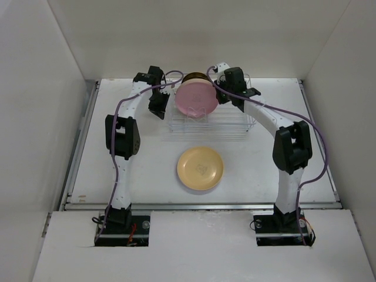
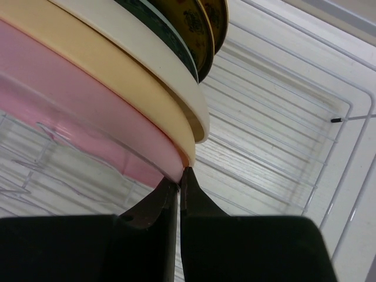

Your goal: Unload the plates from the dish rack

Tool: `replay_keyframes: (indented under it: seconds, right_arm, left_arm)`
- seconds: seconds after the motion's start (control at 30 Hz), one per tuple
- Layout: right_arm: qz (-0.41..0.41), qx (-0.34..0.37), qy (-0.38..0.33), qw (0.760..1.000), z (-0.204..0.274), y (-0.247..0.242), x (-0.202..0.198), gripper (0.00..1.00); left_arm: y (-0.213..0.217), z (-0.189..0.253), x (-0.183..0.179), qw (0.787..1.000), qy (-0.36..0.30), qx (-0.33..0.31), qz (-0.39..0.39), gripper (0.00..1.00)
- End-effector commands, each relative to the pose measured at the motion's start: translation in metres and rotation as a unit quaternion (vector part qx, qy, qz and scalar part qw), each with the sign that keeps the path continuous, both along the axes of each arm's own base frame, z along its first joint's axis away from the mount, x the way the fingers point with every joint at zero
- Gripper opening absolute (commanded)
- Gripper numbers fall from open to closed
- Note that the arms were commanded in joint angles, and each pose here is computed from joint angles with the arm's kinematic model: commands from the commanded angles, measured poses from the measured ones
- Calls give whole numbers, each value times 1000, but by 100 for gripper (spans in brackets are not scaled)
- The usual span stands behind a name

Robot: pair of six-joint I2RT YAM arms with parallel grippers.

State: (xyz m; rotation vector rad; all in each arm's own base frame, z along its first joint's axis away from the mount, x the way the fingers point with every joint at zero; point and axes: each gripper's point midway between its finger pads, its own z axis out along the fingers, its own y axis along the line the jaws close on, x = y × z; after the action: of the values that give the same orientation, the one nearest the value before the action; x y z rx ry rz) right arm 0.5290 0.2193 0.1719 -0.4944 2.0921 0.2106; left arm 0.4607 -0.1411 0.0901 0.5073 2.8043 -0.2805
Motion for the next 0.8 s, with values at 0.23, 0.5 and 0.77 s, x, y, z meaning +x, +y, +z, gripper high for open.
replay_keyframes:
  seconds: [0.23, 0.5, 0.77]
  right_arm:
    - [-20, 66, -146, 987, 135, -9, -5, 0]
    - [-25, 66, -152, 986, 146, -16, -17, 0]
    - [83, 36, -19, 996, 121, -2, -74, 0]
  left_arm:
    - [-7, 24, -5, 1000, -12, -26, 9, 0]
    - [-2, 35, -3, 999, -35, -17, 14, 0]
    - [15, 67, 11, 994, -104, 21, 25, 9]
